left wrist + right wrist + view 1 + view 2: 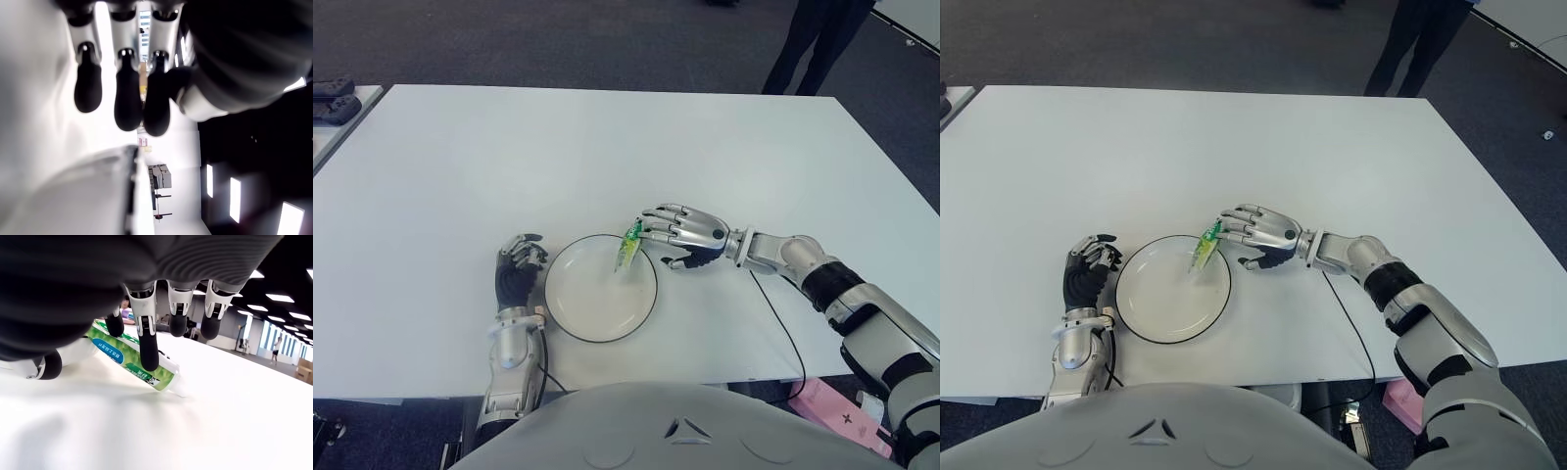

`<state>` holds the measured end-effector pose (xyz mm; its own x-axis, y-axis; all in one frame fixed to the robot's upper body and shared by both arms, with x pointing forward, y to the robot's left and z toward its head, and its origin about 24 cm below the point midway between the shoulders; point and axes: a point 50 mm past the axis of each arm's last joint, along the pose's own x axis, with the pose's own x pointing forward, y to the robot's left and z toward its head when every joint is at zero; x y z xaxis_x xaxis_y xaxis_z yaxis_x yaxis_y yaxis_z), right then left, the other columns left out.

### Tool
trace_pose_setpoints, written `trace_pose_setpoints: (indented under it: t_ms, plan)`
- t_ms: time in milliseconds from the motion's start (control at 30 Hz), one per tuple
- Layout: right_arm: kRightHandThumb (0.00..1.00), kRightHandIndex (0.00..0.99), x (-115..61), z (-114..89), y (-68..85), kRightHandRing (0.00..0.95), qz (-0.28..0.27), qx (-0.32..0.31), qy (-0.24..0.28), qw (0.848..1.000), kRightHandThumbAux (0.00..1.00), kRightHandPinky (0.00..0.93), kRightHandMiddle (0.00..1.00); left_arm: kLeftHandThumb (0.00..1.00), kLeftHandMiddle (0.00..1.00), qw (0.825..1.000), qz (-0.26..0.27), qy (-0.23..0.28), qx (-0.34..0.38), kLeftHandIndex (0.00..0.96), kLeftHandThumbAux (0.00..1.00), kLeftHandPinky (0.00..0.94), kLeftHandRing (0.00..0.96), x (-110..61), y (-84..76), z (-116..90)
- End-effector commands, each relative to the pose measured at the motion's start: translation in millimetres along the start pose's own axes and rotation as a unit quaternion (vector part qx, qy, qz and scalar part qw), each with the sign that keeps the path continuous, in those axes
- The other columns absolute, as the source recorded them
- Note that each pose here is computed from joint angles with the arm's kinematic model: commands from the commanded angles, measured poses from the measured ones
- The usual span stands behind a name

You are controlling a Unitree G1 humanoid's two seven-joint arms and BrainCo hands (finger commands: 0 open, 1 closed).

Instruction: Put the toothpaste on the table into the plate.

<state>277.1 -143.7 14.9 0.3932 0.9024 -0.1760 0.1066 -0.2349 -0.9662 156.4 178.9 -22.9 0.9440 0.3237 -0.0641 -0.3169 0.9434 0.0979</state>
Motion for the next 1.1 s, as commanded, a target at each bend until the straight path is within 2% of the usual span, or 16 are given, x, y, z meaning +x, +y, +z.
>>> trace_pose_setpoints:
  t_ms: [33,667,1100]
  plan:
    - [0.557,0.0,6.0,1,9.8,0.0,0.029,-0.016,-0.017,0.999,0.227,0.0,0.0,0.705,0.635,1.0,0.003,0.027,0.009,0.435,0.718,0.626,0.63,-5.3,0.3,-8]
    - [0.567,0.0,15.8,-10,10.6,0.0,0.069,-0.045,-0.031,0.996,0.26,0.0,0.0,0.707,0.63,1.0,0.008,0.027,0.003,0.435,0.718,0.627,0.625,-7.6,0.6,-8]
    - [0.575,0.0,18.5,-15,8.7,0.0,0.054,-0.043,-0.007,0.998,0.274,0.0,0.0,0.706,0.635,0.999,0.011,0.034,0.014,0.434,0.718,0.635,0.631,-7.6,0.4,-9]
